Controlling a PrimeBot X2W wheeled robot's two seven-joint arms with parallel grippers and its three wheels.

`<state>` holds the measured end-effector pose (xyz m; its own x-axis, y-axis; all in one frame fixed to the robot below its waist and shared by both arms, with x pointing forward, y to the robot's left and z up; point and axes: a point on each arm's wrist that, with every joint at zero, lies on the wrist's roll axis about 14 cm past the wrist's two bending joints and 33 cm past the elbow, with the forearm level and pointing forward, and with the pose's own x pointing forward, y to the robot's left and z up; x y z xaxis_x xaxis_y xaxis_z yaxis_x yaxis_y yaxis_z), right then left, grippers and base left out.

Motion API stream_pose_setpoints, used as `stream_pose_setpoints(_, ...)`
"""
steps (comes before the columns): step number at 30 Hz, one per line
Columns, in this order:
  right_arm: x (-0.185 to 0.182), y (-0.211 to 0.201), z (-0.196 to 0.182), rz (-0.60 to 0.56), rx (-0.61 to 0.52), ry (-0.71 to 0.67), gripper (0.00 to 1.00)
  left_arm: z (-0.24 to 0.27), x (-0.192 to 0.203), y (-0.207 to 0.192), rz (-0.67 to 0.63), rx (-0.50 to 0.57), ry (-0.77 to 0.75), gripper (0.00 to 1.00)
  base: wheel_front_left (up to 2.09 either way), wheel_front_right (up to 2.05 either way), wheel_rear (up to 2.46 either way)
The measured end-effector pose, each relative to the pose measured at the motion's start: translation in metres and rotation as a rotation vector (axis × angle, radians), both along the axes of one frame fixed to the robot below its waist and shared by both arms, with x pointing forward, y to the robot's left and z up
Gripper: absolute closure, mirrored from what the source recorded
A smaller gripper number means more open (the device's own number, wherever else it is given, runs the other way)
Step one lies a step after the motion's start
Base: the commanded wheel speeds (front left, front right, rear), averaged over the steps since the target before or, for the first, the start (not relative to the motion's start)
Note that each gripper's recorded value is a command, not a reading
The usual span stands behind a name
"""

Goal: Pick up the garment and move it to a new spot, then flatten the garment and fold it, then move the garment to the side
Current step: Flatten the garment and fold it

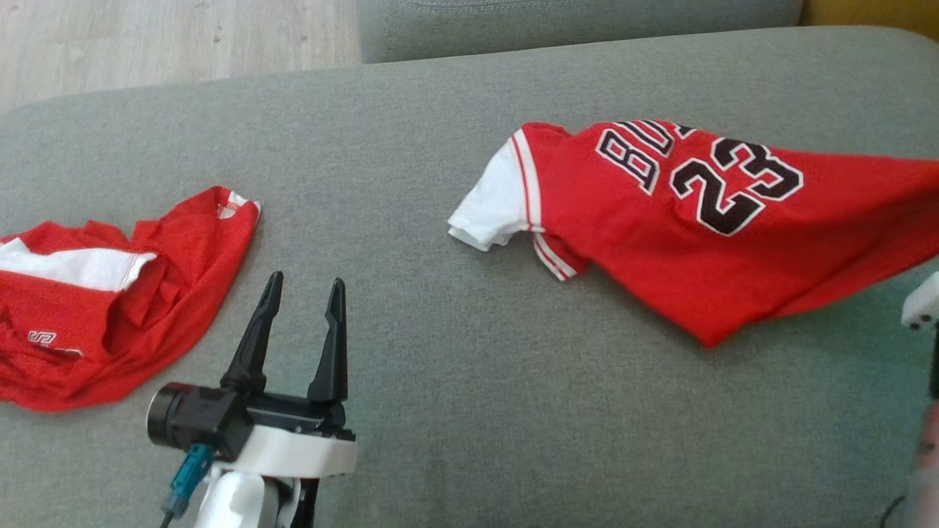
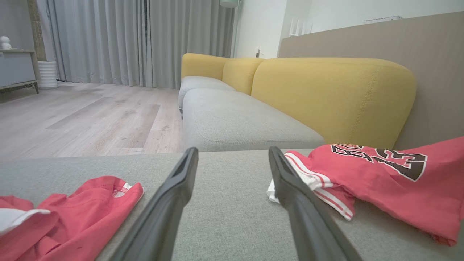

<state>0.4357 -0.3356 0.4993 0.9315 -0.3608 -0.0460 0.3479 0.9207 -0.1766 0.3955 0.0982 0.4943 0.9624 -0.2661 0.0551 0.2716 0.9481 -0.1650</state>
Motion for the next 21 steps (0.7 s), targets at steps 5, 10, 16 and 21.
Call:
stream_pose_setpoints(5, 0.011, 0.027, 0.016, 0.063, -0.015, -0.068, 0.00, 0.002, -0.001, 0.002, 0.008, 0.002, -0.004, 0.00, 0.00, 0.00, 0.00)
stream_pose_setpoints(10, 0.017, 0.086, 0.030, 0.240, 0.036, -0.154, 0.00, 0.008, -0.004, 0.003, 0.013, -0.004, -0.018, 0.00, 0.00, 0.00, 0.00)
stream_pose_setpoints(16, -0.027, 0.166, -0.023, 0.440, 0.256, -0.060, 0.00, 0.013, -0.010, 0.004, 0.015, -0.004, -0.033, 0.00, 0.00, 0.00, 0.00)
stream_pose_setpoints(21, -0.054, 0.192, -0.047, 0.502, 0.311, 0.013, 0.00, 0.014, -0.012, 0.003, 0.014, -0.004, -0.036, 0.00, 0.00, 0.00, 0.00)
